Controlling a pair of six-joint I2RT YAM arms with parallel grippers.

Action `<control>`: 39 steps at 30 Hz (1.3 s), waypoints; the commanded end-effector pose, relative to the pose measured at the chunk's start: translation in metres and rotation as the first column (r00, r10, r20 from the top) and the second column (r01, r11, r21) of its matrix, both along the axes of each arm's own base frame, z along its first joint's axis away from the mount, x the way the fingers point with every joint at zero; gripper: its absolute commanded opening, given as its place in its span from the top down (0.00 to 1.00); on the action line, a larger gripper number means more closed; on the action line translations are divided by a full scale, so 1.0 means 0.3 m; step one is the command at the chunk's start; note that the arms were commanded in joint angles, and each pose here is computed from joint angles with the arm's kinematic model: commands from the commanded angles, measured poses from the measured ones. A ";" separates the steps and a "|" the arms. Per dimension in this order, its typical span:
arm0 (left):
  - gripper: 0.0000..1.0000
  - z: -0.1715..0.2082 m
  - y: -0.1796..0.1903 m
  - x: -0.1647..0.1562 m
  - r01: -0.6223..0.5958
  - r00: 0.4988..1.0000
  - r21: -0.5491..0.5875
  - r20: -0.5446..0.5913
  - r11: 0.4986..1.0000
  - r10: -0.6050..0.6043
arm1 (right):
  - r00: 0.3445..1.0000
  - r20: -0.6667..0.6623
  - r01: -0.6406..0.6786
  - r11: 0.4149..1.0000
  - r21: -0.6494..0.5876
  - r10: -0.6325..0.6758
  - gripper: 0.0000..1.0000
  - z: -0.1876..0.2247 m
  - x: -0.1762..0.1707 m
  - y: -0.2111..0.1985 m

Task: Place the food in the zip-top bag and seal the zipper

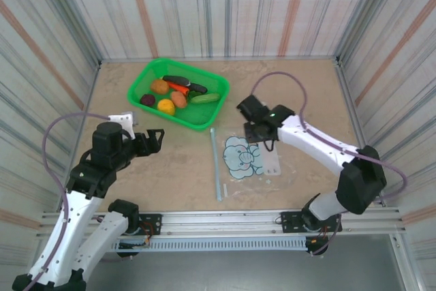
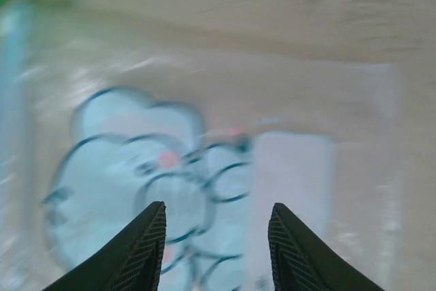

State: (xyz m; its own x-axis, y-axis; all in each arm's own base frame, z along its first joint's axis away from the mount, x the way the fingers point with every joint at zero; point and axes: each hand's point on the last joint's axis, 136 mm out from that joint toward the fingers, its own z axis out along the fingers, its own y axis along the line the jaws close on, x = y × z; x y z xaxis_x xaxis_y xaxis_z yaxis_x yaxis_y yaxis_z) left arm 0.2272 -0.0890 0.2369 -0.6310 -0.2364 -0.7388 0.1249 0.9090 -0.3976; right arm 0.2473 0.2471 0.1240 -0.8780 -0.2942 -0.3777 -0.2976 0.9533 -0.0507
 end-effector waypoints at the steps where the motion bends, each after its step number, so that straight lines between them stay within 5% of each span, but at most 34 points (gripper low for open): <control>1: 0.09 0.013 0.015 -0.003 -0.012 1.000 0.029 0.009 1.000 0.012 | 0.998 -0.059 -0.027 0.995 -0.091 0.022 0.52 -0.064 -0.128 0.071; 12: 0.09 0.022 0.023 -0.009 -0.024 0.999 0.027 0.022 0.999 0.023 | 0.999 -0.048 -0.011 0.981 -0.194 0.002 0.50 -0.187 -0.144 0.256; 23: 0.09 0.026 0.030 -0.012 -0.034 0.999 0.029 0.030 0.999 0.033 | 0.998 -0.035 0.033 0.938 -0.345 -0.048 0.66 -0.289 -0.131 0.196; 30: 0.09 0.022 0.034 -0.007 -0.040 0.999 0.037 0.025 0.999 0.039 | 0.998 0.042 0.060 0.948 -0.312 -0.049 0.99 -0.201 -0.102 0.177; 39: 0.13 -0.006 -0.024 0.002 0.027 0.998 -0.010 -0.051 1.000 -0.027 | 0.997 0.071 0.044 0.972 -0.231 -0.028 1.00 0.016 -0.075 0.038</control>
State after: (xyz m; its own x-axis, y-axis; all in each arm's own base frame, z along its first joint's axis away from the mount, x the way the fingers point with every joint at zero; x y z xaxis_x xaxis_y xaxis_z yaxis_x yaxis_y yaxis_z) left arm 0.2288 -0.0846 0.2309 -0.6448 -0.2339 -0.7277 0.0935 0.9208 -0.3788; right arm 0.2197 0.2849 0.0987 -0.8762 -0.3437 -0.3379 -0.2521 0.9243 -0.2864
